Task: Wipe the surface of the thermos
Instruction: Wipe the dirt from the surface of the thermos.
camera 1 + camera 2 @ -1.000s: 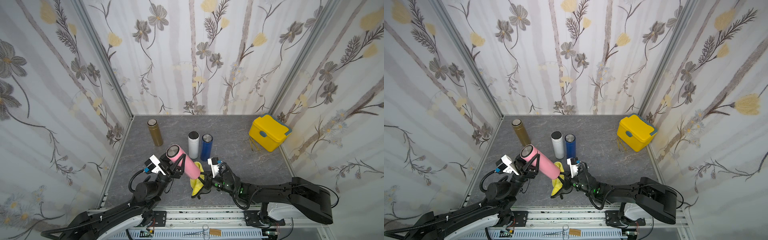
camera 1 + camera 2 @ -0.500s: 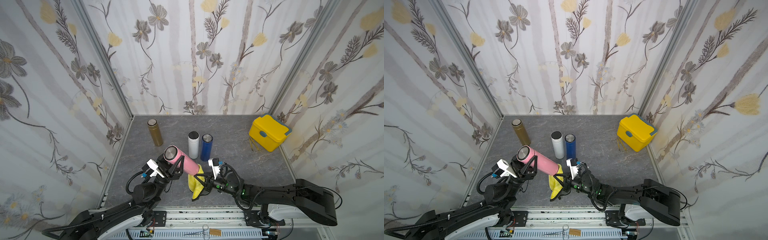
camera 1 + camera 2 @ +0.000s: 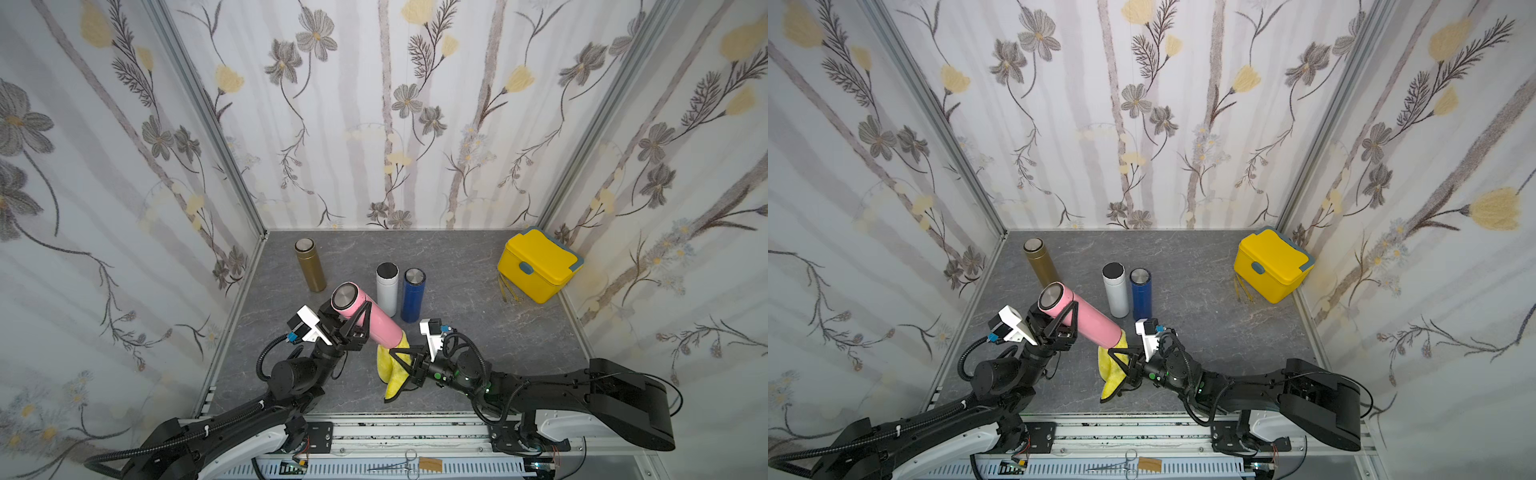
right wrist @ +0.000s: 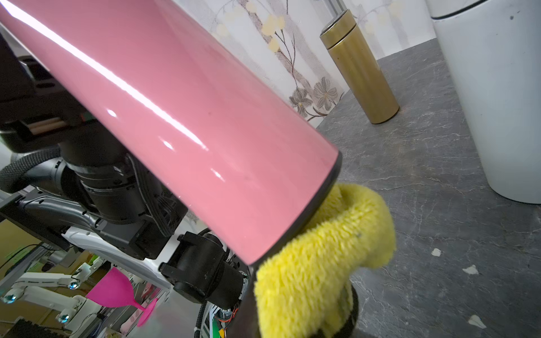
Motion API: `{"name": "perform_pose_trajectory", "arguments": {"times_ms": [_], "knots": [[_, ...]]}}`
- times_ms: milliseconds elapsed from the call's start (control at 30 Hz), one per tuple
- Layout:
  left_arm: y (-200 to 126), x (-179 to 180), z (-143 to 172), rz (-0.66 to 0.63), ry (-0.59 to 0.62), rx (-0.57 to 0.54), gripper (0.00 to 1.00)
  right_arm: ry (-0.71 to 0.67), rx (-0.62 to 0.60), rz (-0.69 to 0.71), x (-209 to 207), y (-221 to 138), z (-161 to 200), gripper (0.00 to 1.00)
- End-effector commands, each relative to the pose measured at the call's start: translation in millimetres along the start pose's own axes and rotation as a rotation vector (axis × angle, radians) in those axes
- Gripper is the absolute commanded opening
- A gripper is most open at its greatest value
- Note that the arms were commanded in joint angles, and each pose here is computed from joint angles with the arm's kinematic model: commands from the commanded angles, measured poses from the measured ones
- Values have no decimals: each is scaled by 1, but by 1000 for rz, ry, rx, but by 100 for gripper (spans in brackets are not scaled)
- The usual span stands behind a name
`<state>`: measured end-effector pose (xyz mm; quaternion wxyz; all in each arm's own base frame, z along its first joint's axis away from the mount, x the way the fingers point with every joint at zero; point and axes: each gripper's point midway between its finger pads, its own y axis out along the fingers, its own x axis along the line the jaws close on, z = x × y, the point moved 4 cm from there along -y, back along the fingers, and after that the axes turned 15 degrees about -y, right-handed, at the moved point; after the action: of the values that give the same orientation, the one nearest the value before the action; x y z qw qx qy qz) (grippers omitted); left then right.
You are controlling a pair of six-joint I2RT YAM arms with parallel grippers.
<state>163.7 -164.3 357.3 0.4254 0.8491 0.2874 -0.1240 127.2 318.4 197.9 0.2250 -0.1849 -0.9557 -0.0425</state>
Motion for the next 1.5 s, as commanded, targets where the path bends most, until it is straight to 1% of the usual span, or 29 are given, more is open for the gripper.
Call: {"name": "perform_pose_trajectory", "arguments": {"times_ms": [0, 100, 133, 233, 333, 433, 533, 667, 767, 833, 933, 1033, 1167, 1267, 1333, 1467], "knots": [[4, -6, 0, 35, -89, 26, 0, -14, -124, -26, 6, -4, -22, 0], [4, -7, 1, 43, -107, 39, 0, -32, -165, 33, -6, -15, -27, 0], [5, -7, 1, 39, -111, 43, 0, -40, -164, 33, -5, -15, -28, 0], [7, -5, 4, 38, -116, 54, 0, -66, -123, -29, 12, -5, -26, 0], [9, -5, 4, 41, -118, 55, 0, -71, -130, -54, 19, -2, -27, 0], [8, -3, 5, 32, -115, 56, 0, -67, -178, -2, 8, -14, -30, 0], [7, -2, 4, 27, -115, 54, 0, -68, -192, 25, -1, -22, -33, 0], [8, -2, 4, 31, -121, 56, 0, -102, -133, -39, 16, -5, -29, 0], [9, -2, 4, 32, -123, 59, 0, -106, -136, -84, 26, 0, -29, 0], [9, -1, 4, 30, -121, 57, 0, -108, -163, -66, 23, -4, -32, 0], [8, -1, 3, 29, -124, 57, 0, -101, -191, 8, 8, -15, -34, 0], [8, -2, 2, 32, -123, 56, 0, -97, -179, 34, 1, -17, -33, 0], [8, -2, 2, 34, -123, 56, 0, -109, -137, -46, 16, -4, -30, 0], [8, -2, 2, 35, -123, 55, 0, -119, -136, -112, 31, 3, -31, 0], [8, -2, 2, 33, -122, 58, 0, -121, -149, -126, 33, 2, -32, 0], [7, -1, 1, 31, -119, 55, 0, -90, -203, -35, 12, -15, -36, 0]]}}
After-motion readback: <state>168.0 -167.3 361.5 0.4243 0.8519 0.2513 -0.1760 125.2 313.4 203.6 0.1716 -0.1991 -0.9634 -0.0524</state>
